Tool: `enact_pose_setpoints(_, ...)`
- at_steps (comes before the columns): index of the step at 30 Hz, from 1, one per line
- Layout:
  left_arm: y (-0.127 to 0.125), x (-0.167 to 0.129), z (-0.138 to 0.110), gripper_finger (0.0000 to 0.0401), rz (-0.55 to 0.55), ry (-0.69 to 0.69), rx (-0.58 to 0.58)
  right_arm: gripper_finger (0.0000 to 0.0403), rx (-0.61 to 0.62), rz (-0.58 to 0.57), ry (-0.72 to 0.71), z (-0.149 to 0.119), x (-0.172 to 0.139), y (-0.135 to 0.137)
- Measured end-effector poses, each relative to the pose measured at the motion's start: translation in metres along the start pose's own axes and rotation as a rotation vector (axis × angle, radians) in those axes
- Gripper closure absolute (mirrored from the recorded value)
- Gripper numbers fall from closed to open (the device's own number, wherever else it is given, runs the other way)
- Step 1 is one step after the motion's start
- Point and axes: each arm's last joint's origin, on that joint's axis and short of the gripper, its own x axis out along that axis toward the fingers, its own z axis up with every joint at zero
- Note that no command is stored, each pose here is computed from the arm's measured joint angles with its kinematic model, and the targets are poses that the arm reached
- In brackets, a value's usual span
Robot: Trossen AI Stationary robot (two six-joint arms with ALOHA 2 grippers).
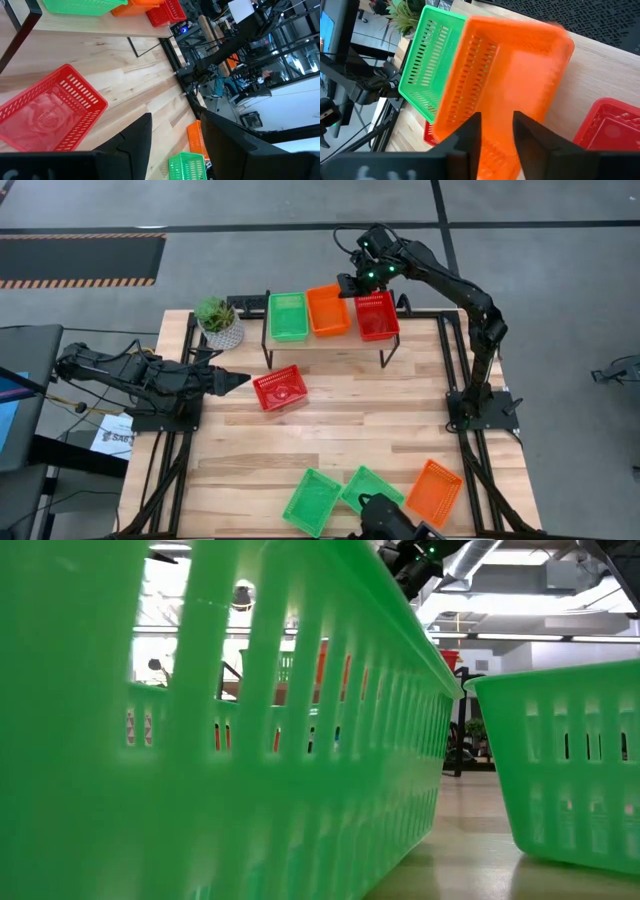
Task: Stack baskets on shelf by color
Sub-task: Move the orange bin to the center of the table
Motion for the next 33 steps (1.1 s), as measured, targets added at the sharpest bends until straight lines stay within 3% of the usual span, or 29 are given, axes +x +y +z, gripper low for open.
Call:
enact_pose_setpoints(9, 0.000, 0.000, 0.000, 0.0244, 0.000, 0.001, 0.000, 0.0213, 0.000, 0.004, 0.010, -0.001, -0.016, 0.007)
enact_pose_setpoints(14, 0.000, 0.000, 0.000, 0.0244, -0.003, 0.011, 0.000, 0.0214, -0.060, -0.062, 0.156, -0.024, -0.036, 0.029)
enact_pose_setpoints(19, 0.000, 0.000, -0.001, 0.0244, -0.005, 0.018, 0.001, 0.0219, -0.192, -0.240, 0.369, -0.081, -0.028, 0.068)
enact_pose_setpoints(24, 0.000, 0.000, 0.000, 0.0244, 0.000, 0.004, 0.006, 0.0219, -0.288, -0.231, 0.435, -0.160, -0.032, 0.119)
enact_pose_setpoints(27, 0.000, 0.000, 0.001, 0.0244, 0.005, -0.019, 0.022, 0.0218, -0.236, -0.365, 0.432, -0.205, -0.029, 0.130)
enact_pose_setpoints(33, 0.000, 0.000, 0.001, 0.0244, 0.011, -0.045, 0.004, 0.0220, 0.036, -0.480, 0.444, -0.288, -0.053, 0.136)
